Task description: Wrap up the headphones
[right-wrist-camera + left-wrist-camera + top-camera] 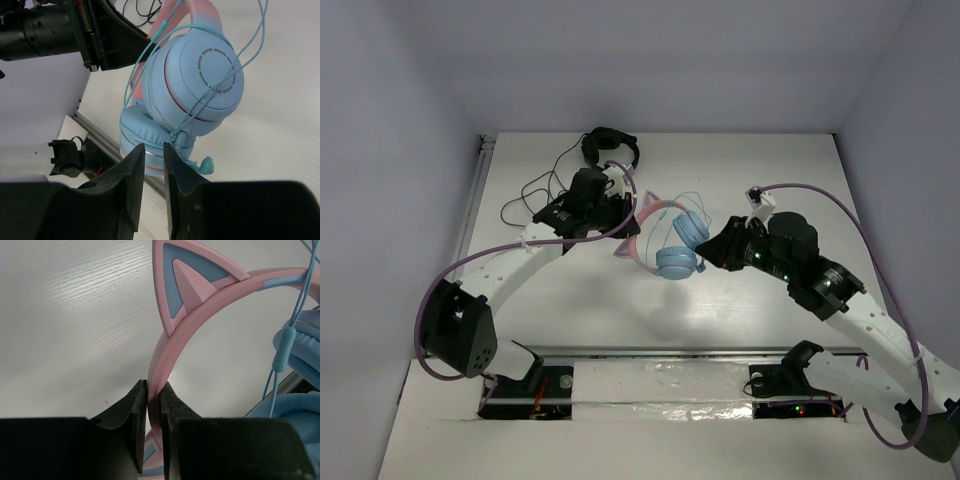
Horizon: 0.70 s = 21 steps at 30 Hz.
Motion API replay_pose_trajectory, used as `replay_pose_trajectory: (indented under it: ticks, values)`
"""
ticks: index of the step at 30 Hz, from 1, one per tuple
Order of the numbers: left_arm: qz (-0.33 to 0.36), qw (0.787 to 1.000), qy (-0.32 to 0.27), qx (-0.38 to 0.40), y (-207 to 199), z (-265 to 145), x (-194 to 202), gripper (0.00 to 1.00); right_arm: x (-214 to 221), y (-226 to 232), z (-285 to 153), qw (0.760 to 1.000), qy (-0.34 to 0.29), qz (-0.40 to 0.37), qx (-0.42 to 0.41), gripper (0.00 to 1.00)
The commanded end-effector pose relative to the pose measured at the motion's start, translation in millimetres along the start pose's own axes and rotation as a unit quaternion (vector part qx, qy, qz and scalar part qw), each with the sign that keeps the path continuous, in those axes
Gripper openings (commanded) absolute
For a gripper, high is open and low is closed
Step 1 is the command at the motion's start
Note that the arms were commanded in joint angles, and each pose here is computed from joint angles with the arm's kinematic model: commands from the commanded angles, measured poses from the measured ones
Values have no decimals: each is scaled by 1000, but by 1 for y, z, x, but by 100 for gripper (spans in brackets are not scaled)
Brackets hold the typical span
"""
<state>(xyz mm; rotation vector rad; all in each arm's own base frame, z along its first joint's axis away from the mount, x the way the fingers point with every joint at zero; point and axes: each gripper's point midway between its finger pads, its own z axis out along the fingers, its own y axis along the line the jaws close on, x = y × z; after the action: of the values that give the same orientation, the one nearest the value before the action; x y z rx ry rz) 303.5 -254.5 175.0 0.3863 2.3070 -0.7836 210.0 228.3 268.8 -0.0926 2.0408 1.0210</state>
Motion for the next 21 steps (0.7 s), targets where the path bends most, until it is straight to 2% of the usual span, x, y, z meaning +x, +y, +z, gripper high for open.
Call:
replay_pose_trajectory:
  ticks: [1, 8, 21]
  values:
    - [0, 997, -68, 33, -25, -12, -45, 0, -8, 5, 3, 1000, -19, -9, -7, 28]
    - [-12, 996, -87, 13, -20, -15, -53, 0, -12, 2, -3, 1000, -27, -13, 9, 27]
    - [-41, 994, -100, 22, -25, -24, -52, 0, -3, -19, 12, 998, -20, -18, 56, 35]
